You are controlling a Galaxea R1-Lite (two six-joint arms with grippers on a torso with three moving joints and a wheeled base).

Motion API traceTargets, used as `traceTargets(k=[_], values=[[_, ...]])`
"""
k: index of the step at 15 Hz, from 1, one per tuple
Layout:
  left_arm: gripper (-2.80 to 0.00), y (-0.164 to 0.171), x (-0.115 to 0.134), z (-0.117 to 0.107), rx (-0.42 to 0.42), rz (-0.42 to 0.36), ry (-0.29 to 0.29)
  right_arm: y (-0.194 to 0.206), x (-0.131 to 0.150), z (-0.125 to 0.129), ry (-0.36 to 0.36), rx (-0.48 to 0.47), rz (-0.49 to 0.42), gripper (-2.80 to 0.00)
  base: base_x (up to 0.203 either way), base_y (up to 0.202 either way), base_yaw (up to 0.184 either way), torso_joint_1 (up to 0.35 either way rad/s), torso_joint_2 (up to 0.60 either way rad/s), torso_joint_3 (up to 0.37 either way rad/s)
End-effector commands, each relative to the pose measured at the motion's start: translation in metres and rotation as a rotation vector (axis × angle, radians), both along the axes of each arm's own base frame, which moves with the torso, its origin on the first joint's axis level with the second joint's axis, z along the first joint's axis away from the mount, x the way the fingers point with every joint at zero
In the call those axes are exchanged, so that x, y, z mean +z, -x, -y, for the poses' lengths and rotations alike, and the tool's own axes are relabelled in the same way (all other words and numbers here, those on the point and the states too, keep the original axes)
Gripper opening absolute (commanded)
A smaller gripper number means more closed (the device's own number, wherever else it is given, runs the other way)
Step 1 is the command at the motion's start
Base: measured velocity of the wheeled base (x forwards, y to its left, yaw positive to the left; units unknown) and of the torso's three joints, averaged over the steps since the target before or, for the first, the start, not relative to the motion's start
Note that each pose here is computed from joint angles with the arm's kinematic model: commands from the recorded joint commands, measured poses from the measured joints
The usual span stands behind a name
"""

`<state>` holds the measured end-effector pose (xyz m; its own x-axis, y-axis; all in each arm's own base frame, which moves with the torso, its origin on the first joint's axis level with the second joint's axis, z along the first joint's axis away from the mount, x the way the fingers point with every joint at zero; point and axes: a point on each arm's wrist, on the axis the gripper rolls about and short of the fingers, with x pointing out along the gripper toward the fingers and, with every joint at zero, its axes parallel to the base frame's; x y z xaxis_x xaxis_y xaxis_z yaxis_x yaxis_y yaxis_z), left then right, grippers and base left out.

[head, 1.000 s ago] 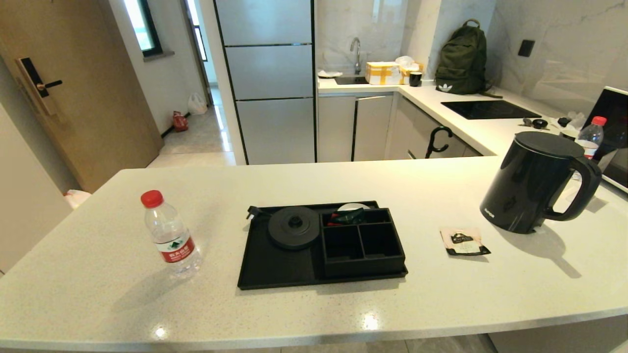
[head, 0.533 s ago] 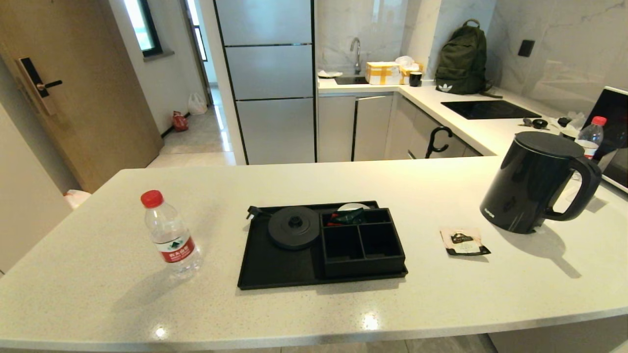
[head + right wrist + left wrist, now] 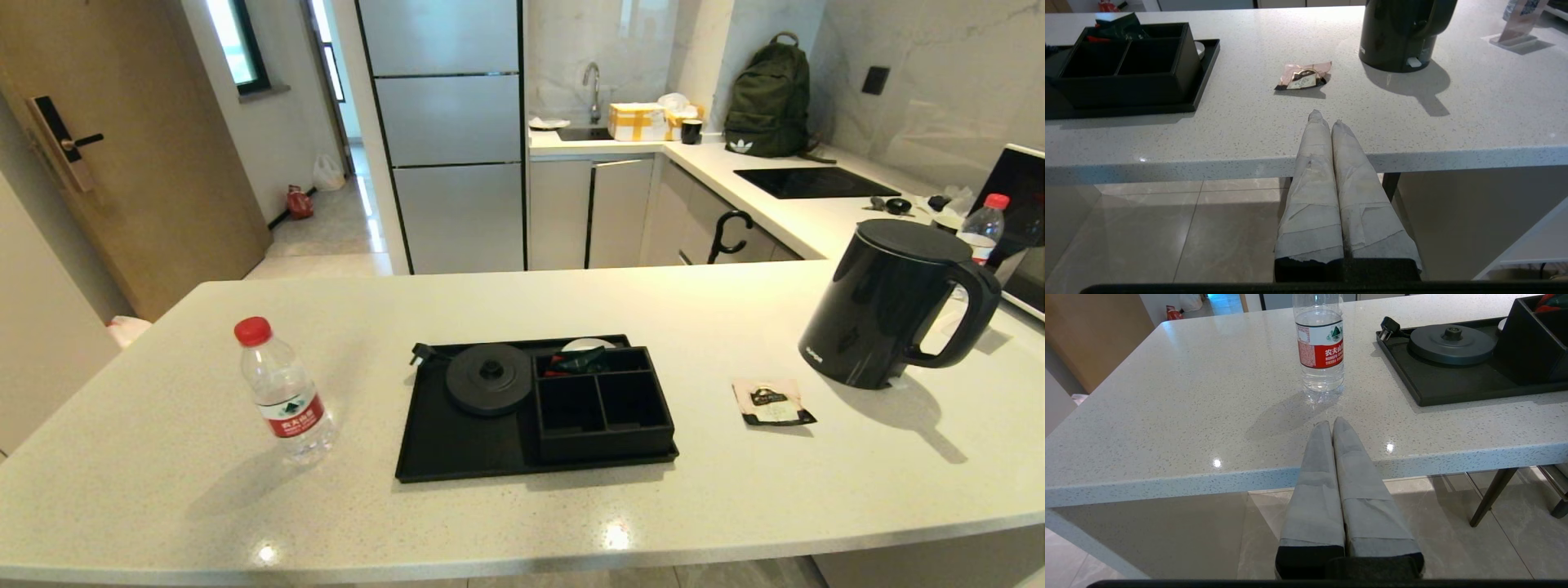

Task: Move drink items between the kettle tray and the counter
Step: Return the tea bag to its original position

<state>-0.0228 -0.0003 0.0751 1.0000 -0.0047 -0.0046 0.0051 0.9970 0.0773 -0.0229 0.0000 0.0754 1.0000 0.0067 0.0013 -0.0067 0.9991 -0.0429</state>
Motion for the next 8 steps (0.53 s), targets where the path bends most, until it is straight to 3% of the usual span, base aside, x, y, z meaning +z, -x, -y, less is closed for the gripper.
traceTargets(k=[1, 8], values=[[-2.80, 0.0000, 0.0000, 0.0000, 0.000, 0.000, 0.001, -0.0002, -0.0002, 0.0000, 0.007, 0.002, -0.002, -2.80, 0.000, 0.000, 0.000, 0.000, 0.00, 0.000], [-2.80, 0.0000, 0.0000, 0.0000, 0.000, 0.000, -0.001, 0.0000, 0.0015, 0.0001, 0.023, -0.002, 0.010, -2.80, 0.000, 0.000, 0.000, 0.000, 0.00, 0.000]])
